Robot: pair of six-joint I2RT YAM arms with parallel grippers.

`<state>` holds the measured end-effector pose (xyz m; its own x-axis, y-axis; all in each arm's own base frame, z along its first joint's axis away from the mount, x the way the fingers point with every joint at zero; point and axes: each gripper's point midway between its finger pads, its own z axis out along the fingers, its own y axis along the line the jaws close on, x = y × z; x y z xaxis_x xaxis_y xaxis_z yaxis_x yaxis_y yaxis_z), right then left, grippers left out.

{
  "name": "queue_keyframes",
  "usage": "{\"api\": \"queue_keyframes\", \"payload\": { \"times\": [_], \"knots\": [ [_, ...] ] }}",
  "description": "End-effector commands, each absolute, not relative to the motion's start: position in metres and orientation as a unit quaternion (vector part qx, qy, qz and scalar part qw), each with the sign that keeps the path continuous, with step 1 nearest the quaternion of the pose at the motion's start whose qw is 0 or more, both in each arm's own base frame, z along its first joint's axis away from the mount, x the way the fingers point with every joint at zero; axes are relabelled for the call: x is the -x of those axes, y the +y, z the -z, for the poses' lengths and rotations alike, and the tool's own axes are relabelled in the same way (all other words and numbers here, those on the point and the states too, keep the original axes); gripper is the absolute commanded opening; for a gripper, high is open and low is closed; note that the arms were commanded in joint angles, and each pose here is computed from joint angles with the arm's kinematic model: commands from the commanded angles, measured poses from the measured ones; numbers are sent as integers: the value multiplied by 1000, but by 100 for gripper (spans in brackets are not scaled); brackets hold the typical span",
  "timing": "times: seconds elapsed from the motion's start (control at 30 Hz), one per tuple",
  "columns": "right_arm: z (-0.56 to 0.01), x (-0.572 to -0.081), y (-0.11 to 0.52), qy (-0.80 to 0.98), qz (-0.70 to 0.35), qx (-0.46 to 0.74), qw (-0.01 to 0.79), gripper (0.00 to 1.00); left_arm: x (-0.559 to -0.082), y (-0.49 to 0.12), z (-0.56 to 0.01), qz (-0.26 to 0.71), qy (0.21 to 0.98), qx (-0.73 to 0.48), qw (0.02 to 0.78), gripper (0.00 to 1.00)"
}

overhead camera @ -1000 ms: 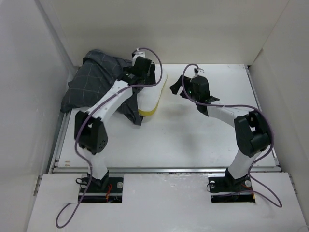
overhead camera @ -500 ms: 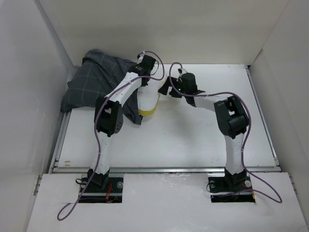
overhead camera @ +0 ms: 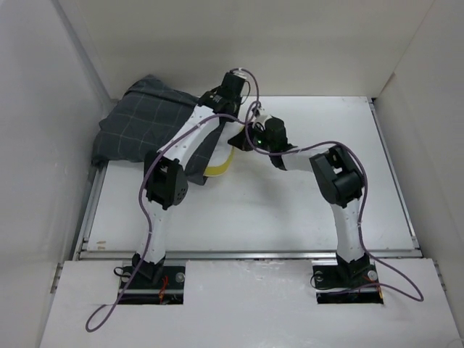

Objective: Put the pillow into the pillowcase

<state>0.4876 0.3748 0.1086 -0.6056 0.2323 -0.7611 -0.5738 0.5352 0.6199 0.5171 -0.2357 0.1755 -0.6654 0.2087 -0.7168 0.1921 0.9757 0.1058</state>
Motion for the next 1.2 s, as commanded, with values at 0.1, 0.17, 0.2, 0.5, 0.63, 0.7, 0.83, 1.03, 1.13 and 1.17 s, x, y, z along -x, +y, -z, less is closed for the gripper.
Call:
{"api": "queue_keyframes", "payload": {
  "times": [0.1,0.17,0.2,0.5,0.63,0.7,0.83,1.03,1.13,1.17],
  "knots": [
    [-264,-421,356,581,-529,176,593,0,-399,-393,-353,226,783,-285,504,0],
    [-289,-410,342,555,-525,163,625,0,-358,-422,-372,266,756,-326,502,0],
    [-293,-408,339,551,-521,150,635,0,-346,-431,-377,280,747,-338,500,0],
    [-232,-458,307,635,-434,1,639,0,-246,-461,-383,372,746,-350,427,0],
    [-187,-469,293,678,-415,-40,605,0,-236,-452,-364,361,766,-336,412,0],
    [-168,-464,288,695,-413,-41,587,14,-240,-449,-360,357,770,-319,422,0],
    [-163,-446,274,717,-399,-47,570,67,-245,-439,-334,331,796,-293,413,41],
    [-117,-418,234,813,-299,-64,496,92,-255,-386,-302,256,843,-210,425,100],
    [-92,-397,204,849,-247,-89,458,93,-254,-346,-284,226,861,-143,432,100],
    [-73,-382,188,873,-216,-100,425,93,-258,-332,-277,215,867,-121,433,100]
  ]
}}
